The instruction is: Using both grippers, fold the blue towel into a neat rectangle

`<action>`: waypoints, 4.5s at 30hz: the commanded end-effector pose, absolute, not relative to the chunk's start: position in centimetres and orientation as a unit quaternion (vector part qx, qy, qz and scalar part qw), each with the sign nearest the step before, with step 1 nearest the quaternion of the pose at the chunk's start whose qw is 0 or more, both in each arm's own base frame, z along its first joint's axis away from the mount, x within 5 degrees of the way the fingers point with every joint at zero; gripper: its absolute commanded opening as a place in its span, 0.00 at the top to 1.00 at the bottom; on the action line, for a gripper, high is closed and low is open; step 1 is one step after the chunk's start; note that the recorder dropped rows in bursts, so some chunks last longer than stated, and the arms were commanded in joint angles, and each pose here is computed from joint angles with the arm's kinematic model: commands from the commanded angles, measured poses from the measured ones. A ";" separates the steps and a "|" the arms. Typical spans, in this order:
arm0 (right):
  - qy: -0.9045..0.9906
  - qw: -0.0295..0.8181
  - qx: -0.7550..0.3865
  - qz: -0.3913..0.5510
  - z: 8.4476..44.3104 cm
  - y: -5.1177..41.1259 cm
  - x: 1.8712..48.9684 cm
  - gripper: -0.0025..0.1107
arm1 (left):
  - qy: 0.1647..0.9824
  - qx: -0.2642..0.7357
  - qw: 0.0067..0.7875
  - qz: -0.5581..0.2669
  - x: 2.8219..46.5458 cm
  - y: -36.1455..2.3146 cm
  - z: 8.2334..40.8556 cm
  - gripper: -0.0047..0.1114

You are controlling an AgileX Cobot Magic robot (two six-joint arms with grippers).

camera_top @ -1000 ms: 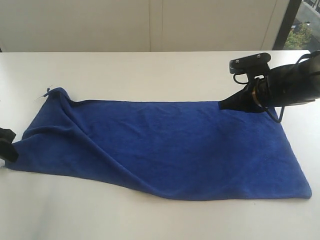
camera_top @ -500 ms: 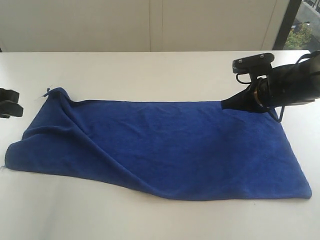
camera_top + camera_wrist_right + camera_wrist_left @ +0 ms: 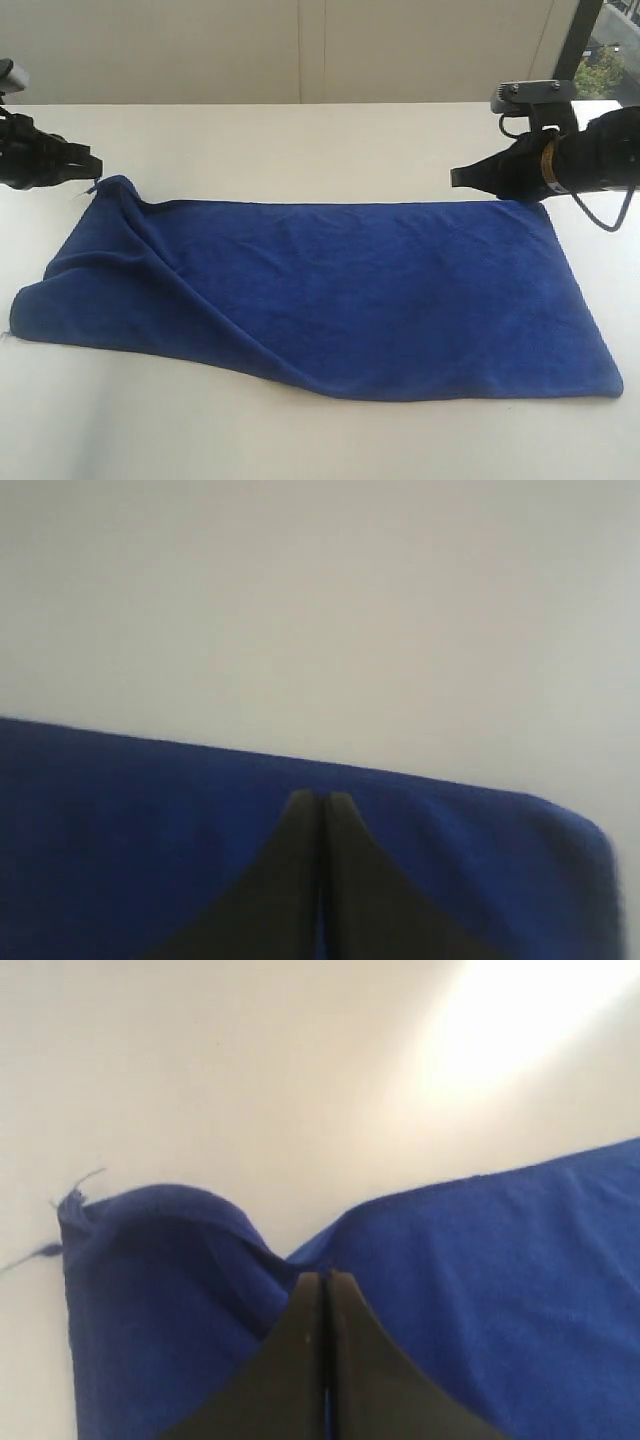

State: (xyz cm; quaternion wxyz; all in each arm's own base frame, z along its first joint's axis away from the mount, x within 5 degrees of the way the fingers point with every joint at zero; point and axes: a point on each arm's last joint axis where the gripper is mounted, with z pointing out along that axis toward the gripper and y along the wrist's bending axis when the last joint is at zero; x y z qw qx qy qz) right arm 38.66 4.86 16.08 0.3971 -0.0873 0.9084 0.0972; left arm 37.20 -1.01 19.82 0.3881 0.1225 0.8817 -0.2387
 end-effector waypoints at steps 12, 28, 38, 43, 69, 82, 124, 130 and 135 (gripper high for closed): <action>0.910 0.376 -0.101 0.143 16.8 5.3 38.2 0.98 | 0.903 0.115 0.342 -0.235 39.6 -0.6 15.5 0.96; 0.877 0.398 -0.164 0.211 20.4 7.4 37.3 0.98 | 0.897 0.135 0.331 -0.259 39.4 -1.1 15.8 0.96; 0.881 0.440 0.052 -0.163 19.7 -0.3 38.1 0.98 | 0.897 0.135 0.331 -0.259 39.4 -1.1 15.8 0.96; 0.913 0.293 0.060 -0.279 18.7 -2.2 35.8 0.98 | 0.896 0.134 0.331 -0.264 39.4 -1.1 15.8 0.96; 0.947 0.318 -0.042 0.000 11.6 1.3 42.0 0.98 | 0.924 0.147 0.294 -0.194 41.2 -2.4 15.2 0.96; 0.945 0.326 -0.036 -0.002 10.9 0.9 42.3 0.98 | 0.933 0.162 0.280 -0.157 41.5 -1.8 13.1 0.96; 0.949 0.314 -0.011 -0.012 10.8 -1.7 42.1 0.98 | 0.935 0.147 0.292 -0.134 42.3 -0.1 14.8 0.96; 0.949 0.314 -0.011 -0.012 10.8 -1.7 42.1 0.98 | 0.933 0.127 0.326 -0.091 43.2 -0.1 14.3 0.96; 0.949 0.315 -0.011 -0.013 10.8 -1.7 42.1 0.98 | 0.928 0.119 0.341 -0.090 44.1 -0.6 14.5 0.96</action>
